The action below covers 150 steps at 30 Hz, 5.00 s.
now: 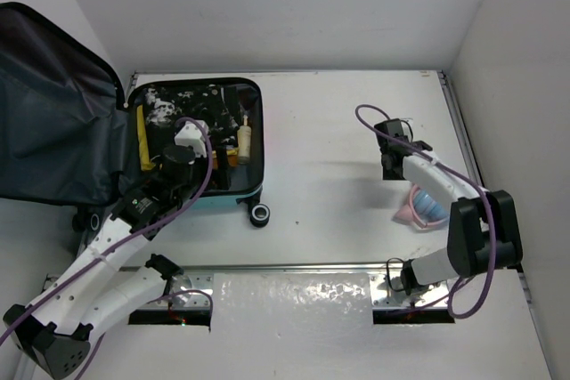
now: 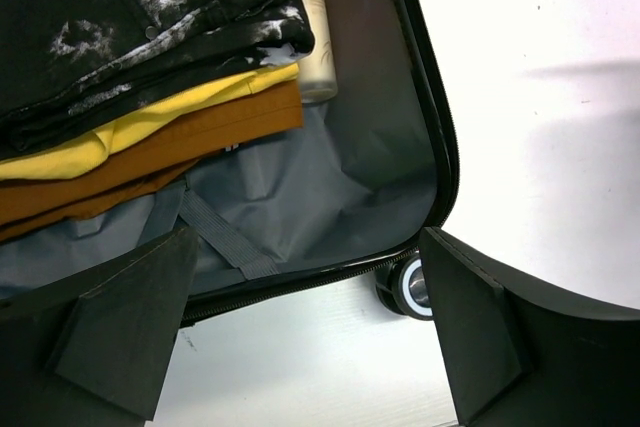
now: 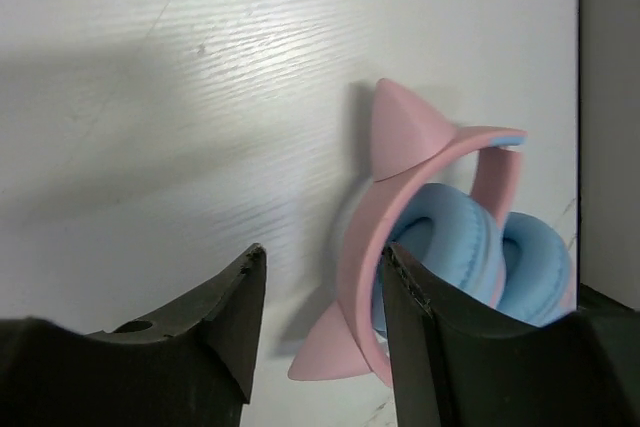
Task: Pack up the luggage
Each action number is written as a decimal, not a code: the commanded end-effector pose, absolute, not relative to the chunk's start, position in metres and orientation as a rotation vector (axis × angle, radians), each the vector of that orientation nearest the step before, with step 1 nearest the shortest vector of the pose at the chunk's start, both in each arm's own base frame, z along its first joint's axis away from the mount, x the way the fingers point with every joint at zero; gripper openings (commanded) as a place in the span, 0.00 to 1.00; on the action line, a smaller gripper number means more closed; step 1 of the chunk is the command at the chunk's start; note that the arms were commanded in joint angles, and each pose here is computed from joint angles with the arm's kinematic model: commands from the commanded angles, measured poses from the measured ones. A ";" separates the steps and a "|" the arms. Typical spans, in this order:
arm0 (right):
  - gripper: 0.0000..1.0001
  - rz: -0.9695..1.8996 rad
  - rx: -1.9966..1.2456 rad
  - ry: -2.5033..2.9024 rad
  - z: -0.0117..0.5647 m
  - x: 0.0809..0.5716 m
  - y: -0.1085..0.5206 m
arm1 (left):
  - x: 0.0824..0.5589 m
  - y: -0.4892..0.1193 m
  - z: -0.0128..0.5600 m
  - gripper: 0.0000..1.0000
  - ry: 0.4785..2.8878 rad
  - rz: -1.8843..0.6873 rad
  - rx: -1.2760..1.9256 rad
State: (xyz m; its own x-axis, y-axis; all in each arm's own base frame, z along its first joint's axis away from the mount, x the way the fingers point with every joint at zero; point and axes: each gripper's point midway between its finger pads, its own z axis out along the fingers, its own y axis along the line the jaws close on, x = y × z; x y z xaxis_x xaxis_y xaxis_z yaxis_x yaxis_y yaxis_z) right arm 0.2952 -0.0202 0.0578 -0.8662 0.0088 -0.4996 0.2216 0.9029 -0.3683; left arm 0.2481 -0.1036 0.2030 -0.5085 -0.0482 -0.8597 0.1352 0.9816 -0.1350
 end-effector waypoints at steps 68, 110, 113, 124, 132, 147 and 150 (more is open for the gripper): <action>0.99 0.708 -0.874 1.592 0.285 0.278 0.455 | 0.201 0.108 0.535 1.00 1.283 0.608 -0.990; 0.39 1.274 -0.880 2.084 0.167 0.249 0.549 | 0.259 0.142 0.448 1.00 1.500 0.222 -0.869; 0.49 1.199 -0.878 2.210 0.119 0.264 0.568 | 0.260 0.139 0.445 1.00 1.509 0.225 -0.861; 0.72 1.214 -0.925 2.023 0.173 0.280 0.567 | 0.235 0.152 0.474 1.00 1.458 0.421 -0.920; 0.99 1.151 -0.953 1.807 0.283 0.261 0.475 | 0.230 0.226 0.485 1.00 1.442 0.832 -1.106; 0.99 1.021 -0.870 2.011 0.217 0.292 0.389 | 0.169 0.258 0.470 1.00 1.374 1.174 -1.197; 0.99 1.039 -0.882 2.025 0.212 0.292 0.393 | 0.150 0.249 0.488 1.00 1.306 1.160 -1.202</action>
